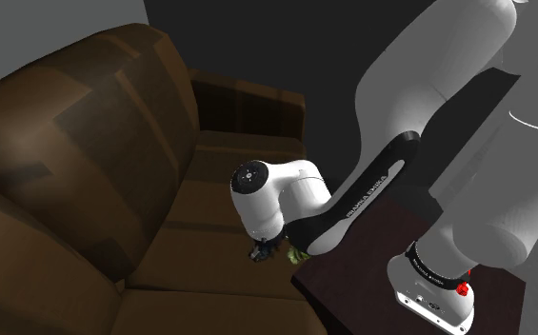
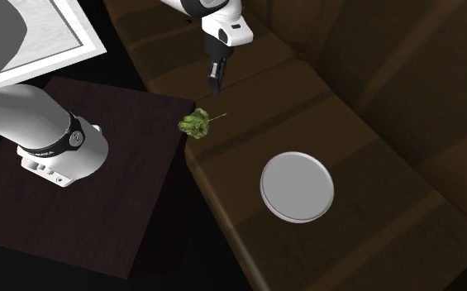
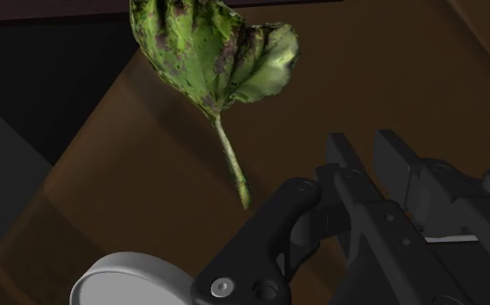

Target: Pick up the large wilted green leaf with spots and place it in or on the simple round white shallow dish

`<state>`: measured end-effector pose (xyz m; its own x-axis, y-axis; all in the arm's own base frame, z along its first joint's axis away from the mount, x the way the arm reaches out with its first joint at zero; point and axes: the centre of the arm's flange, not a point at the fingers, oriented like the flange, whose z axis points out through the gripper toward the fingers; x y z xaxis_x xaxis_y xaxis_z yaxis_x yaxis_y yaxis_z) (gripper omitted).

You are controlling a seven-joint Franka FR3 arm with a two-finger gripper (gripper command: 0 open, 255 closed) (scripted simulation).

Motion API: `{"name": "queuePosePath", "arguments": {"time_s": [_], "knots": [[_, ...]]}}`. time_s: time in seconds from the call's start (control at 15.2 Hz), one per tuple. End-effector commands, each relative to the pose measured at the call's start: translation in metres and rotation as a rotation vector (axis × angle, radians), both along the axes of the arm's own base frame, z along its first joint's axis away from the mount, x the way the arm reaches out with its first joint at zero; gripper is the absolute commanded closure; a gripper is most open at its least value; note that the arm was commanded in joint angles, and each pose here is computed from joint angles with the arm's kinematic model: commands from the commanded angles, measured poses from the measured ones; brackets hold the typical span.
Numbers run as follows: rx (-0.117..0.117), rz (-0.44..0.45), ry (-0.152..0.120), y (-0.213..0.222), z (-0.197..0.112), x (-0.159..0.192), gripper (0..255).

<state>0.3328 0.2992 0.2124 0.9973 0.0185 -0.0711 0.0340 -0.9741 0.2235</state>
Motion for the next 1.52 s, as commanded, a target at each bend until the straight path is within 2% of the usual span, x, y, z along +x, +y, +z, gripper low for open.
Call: {"name": "queuePosePath", "arguments": {"time_s": [0.0,0.4,0.46,0.79,0.86,1.45], "knots": [[0.0,0.0,0.0,0.0,0.0,0.0,255],[0.0,0.0,0.0,0.0,0.0,0.0,255],[0.0,0.0,0.0,0.0,0.0,0.0,0],[0.003,0.329,-0.145,-0.062,-0.007,-0.005,0],[0.003,0.357,-0.157,-0.067,-0.007,-0.005,0],[0.003,0.357,-0.157,-0.075,-0.046,0.002,0]]}}
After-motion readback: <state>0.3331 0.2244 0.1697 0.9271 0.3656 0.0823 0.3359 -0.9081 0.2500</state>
